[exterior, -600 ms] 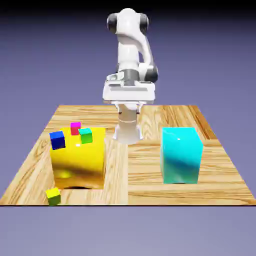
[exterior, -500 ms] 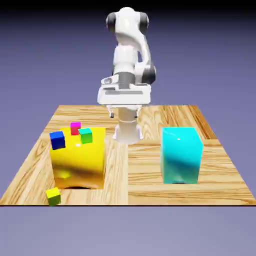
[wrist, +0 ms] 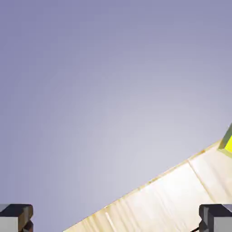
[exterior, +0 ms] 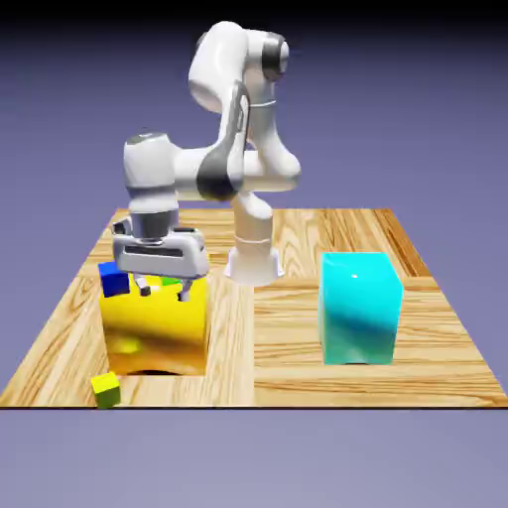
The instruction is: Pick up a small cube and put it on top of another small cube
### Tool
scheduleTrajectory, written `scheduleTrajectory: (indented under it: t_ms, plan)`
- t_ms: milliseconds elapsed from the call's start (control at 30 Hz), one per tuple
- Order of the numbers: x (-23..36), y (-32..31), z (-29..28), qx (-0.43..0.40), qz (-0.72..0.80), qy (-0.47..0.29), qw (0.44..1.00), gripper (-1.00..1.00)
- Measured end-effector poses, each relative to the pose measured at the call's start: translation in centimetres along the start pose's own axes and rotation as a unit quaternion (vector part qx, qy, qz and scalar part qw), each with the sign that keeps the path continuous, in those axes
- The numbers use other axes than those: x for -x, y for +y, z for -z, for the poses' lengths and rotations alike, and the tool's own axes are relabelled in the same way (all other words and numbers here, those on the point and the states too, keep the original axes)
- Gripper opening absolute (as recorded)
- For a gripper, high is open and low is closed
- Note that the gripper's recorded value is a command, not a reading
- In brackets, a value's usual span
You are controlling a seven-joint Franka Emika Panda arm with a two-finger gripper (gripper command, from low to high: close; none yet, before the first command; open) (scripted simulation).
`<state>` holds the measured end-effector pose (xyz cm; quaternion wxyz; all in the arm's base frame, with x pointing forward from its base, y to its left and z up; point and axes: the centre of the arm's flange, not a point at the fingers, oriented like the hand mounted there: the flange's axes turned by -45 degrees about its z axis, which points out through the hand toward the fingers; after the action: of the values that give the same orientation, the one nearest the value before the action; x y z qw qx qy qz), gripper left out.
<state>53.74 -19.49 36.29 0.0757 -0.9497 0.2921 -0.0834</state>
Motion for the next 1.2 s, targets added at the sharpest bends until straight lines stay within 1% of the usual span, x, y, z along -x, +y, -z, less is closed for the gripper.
scheduleTrajectory:
  t_ms: [267, 533, 733, 800, 900, 933, 1000, 1100, 1133, 1200]
  plan:
    - [-5.8, 6.5, -5.8, 0.015, -0.114, -0.104, 0.988, 0.0]
    - [-9.3, 12.9, -11.7, 0.03, -0.204, -0.197, 0.958, 0.0]
    - [-10.5, 16.8, -16.5, 0.044, -0.251, -0.265, 0.93, 0.0]
    - [-10.5, 17.2, -17.0, 0.045, -0.255, -0.273, 0.927, 0.0]
    - [-7.6, 17.3, -23.2, 0.046, -0.255, -0.273, 0.927, 0.0]
    - [-7.6, 17.3, -23.2, 0.046, -0.255, -0.273, 0.927, -1.0]
    - [-7.6, 17.3, -23.2, 0.045, -0.255, -0.273, 0.927, -1.0]
    - [-10.5, 17.2, -17.1, 0.044, -0.255, -0.273, 0.927, -1.0]
    - [-9.6, 18.2, -17.9, 0.051, -0.265, -0.289, 0.918, -1.0]
    - [-9.6, 17.2, -15.4, 0.059, -0.219, -0.298, 0.927, -1.0]
